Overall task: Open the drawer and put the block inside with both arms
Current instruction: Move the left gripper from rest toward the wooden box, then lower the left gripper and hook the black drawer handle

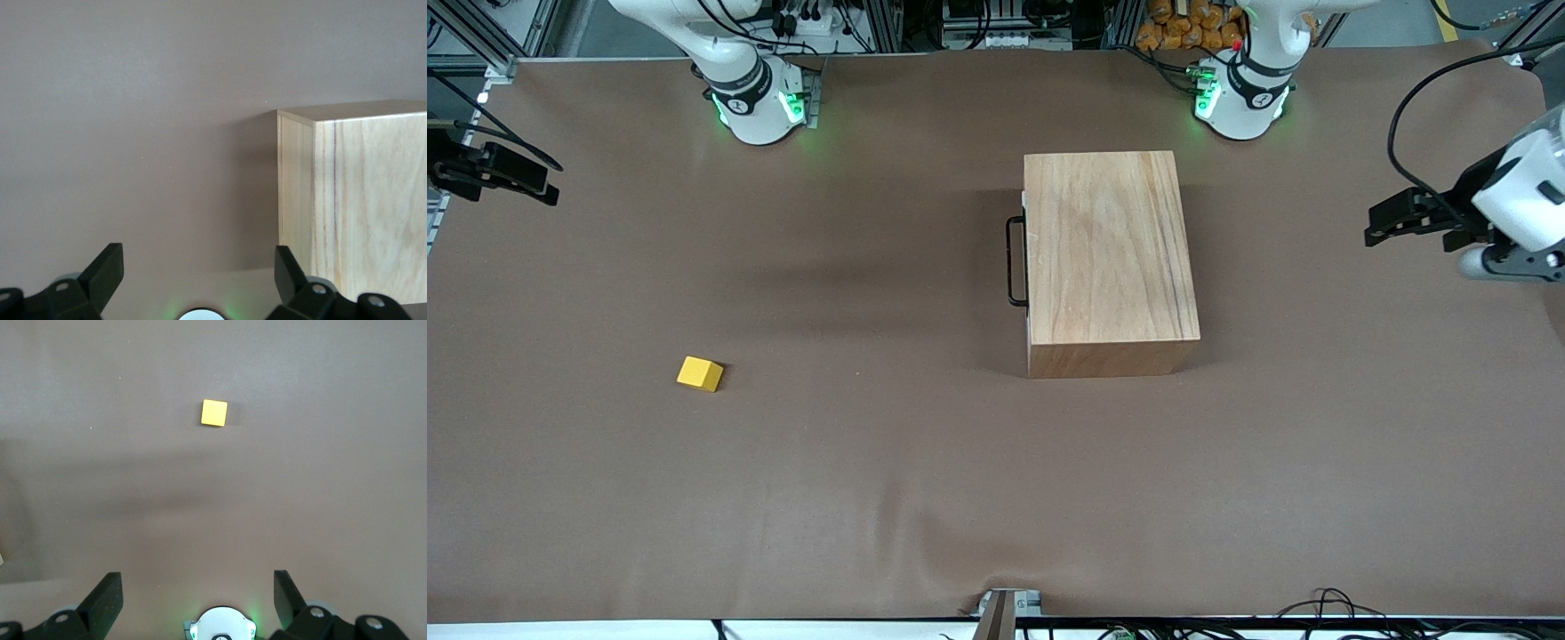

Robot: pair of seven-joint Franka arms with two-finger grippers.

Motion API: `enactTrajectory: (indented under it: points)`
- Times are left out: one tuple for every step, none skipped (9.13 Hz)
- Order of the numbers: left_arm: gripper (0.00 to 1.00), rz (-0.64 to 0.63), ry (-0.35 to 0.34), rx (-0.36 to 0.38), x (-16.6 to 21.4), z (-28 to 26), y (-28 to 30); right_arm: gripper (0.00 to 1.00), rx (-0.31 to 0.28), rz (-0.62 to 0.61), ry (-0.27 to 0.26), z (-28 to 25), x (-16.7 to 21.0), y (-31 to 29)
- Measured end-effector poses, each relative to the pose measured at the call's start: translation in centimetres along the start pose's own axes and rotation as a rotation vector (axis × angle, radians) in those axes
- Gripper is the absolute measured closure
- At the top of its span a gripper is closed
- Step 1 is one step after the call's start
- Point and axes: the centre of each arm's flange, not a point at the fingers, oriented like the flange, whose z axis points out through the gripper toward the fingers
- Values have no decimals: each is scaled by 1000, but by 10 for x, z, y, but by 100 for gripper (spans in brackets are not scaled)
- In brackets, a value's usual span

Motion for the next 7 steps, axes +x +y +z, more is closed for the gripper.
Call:
enactTrajectory:
  points:
    - [0, 30, -13, 14, 4, 8, 17, 0, 0, 0, 0, 0, 0, 0]
    - [0, 52, -28, 19, 9, 19, 34, 0, 0, 0, 0, 0, 0, 0]
    - [0, 59, -39, 21, 17, 31, 46, 0, 0, 0, 0, 0, 0, 0]
    - [0, 51, -44, 23, 24, 43, 59, 0, 0, 0, 1, 0, 0, 0]
    - [0, 35, -44, 27, 29, 53, 80, 0, 0, -1, 2, 0, 0, 0]
    - [0, 15, -44, 33, 31, 64, 109, 0, -1, -7, 4, 0, 0, -3]
    - [0, -7, -37, 38, 32, 74, 138, 0, -2, -18, 6, 0, 1, -9]
